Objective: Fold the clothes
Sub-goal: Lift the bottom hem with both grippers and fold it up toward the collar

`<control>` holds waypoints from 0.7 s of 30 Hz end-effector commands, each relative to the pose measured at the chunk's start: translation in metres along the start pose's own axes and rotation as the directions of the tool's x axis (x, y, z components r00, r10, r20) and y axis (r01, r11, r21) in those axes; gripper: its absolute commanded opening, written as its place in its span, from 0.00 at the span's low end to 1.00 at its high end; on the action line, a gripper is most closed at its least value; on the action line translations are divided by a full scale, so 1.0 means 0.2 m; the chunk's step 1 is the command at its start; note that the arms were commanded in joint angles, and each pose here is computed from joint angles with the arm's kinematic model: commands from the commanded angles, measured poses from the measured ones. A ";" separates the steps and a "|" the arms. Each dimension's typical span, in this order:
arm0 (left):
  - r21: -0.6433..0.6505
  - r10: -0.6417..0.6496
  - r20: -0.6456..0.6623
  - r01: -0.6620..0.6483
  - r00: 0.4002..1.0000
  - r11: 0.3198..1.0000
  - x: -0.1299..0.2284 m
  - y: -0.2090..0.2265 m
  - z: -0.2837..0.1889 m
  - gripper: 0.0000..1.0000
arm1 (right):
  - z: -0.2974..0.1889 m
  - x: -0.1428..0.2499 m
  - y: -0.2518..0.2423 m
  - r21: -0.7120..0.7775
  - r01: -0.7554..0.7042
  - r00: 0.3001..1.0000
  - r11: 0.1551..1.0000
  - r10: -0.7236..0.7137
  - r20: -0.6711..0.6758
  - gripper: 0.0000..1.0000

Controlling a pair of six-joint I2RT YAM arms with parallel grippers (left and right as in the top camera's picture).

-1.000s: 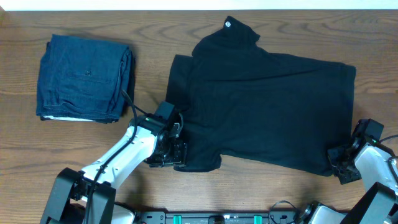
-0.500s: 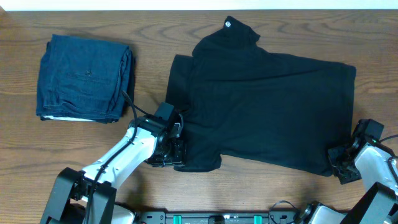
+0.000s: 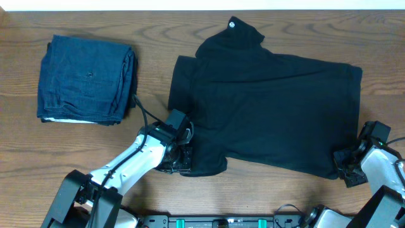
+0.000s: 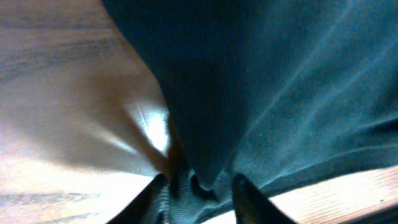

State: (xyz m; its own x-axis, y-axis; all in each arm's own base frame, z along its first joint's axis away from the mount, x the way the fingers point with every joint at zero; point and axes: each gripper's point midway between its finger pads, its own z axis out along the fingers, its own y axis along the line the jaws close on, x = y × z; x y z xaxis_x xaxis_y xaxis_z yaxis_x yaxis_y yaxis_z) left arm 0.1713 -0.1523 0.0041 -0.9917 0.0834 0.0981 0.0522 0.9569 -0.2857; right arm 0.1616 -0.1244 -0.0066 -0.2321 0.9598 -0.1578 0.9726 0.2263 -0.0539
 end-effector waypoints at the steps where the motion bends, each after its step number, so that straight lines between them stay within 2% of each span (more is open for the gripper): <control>1: -0.009 -0.009 -0.007 0.009 1.000 1.000 0.01 0.01 0.00 0.32 | 0.05 0.06 -0.06 0.043 0.001 0.999 0.999 0.001 -0.040 0.01; 4: -0.012 -0.011 -0.013 0.011 1.000 1.000 0.02 0.01 0.00 0.32 | 0.05 0.07 -0.08 0.053 0.004 0.999 0.999 -0.002 -0.049 0.01; 6: -0.016 -0.014 -0.021 0.014 1.000 1.000 0.03 0.02 0.00 0.21 | 0.04 0.08 -0.08 0.056 0.017 0.998 0.998 -0.014 -0.054 0.01; 8: -0.020 -0.017 -0.030 0.017 0.999 1.000 0.04 0.02 0.00 0.06 | 0.03 0.08 -0.09 0.066 0.025 0.998 0.998 -0.021 -0.064 0.01; 14: -0.024 -0.021 -0.038 0.020 0.999 0.999 0.04 0.01 -0.04 0.06 | -0.08 0.05 -0.07 0.086 0.040 0.995 0.995 -0.032 -0.090 0.01; 21: -0.024 -0.017 -0.026 0.017 1.000 1.000 -0.02 -0.05 -0.14 0.06 | -0.15 0.06 0.00 0.018 0.051 0.988 0.999 -0.048 -0.145 0.01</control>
State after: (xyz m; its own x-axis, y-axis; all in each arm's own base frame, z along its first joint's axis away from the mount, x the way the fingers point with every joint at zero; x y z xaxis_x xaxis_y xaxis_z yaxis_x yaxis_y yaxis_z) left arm 0.1653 -0.1490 0.0204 -0.9840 0.0765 0.1609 0.0333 0.9661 -0.2560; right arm 0.1499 -0.1080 0.0142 -0.2629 0.9644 -0.0267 0.9588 0.2581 -0.1188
